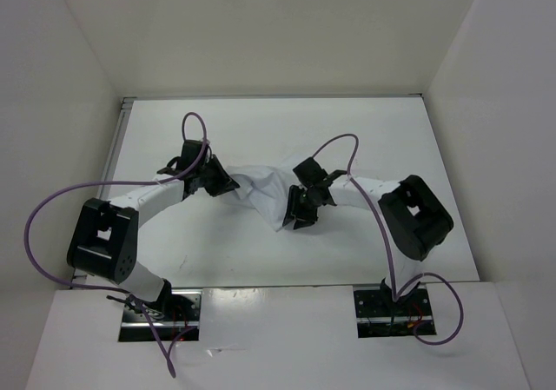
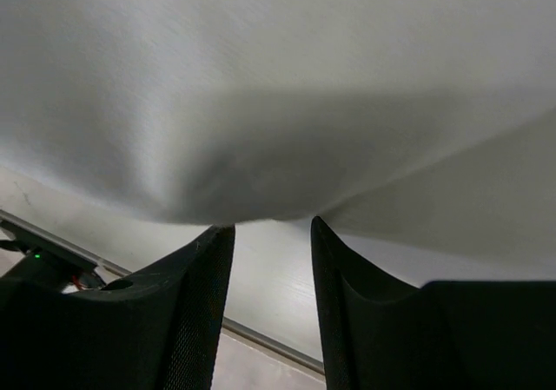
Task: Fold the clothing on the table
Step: Move the skirt to the center of the board
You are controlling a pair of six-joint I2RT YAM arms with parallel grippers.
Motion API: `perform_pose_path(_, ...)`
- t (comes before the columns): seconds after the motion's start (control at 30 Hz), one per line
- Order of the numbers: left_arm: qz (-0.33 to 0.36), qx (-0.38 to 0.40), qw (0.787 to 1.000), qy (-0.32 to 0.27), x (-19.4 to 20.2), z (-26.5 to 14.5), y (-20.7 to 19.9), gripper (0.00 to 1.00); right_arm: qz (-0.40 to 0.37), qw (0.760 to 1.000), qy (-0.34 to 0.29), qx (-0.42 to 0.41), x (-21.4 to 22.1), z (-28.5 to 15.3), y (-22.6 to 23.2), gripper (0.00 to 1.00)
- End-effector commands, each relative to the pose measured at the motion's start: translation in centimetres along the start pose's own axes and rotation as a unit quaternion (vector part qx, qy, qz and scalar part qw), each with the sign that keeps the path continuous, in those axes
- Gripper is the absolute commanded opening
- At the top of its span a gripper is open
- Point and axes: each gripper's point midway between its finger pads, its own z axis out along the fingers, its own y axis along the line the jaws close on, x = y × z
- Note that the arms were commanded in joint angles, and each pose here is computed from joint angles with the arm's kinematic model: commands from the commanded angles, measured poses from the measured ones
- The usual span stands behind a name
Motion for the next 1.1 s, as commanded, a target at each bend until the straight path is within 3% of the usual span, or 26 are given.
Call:
perform_pose_path(0.0,0.012,0.015,1.0,-0.011,-0.5,-0.7,-0.6,0.0,0.001,1.0,-0.014,-0.016,-1.2,1.9,1.1,0.46)
perform_pose_path(0.23,0.012,0.016,1.0,-0.011,-0.2,-1.0,-0.4,0.0,0.012,1.0,-0.009,-0.011,-1.4,3.8,0.7,0.4)
perform_pose_path(0.37,0.007,0.016,1.0,-0.011,-0.2,-1.0,-0.5,0.0,-0.011,1.0,-0.007,0.017,-1.3,4.6,0.3,0.23)
perform_pose_path(0.4,0.007,0.016,1.0,-0.011,-0.2,-1.0,-0.5,0.0,-0.01,0.999,-0.027,0.046,-1.9,4.7,-0.8,0.14)
perform_pose_path(0.5,0.006,0.013,1.0,-0.008,0.0,-0.9,-0.1,0.0,-0.017,0.99,-0.095,0.102,-4.2,3.0,-2.4,0.0)
perform_pose_path(0.67,0.016,0.02,1.0,-0.004,0.0,-1.5,0.1,0.0,-0.029,0.959,-0.209,0.187,-8.0,-3.6,-4.4,0.0)
perform_pose_path(0.83,0.03,0.023,0.999,0.011,0.6,-1.9,0.5,0.0,-0.041,0.928,-0.226,0.294,-8.7,-8.1,-8.2,0.0)
perform_pose_path(1.07,0.037,0.018,0.997,0.063,3.4,-1.7,2.7,0.0,-0.053,0.897,-0.233,0.372,-9.9,-10.4,-10.7,0.0)
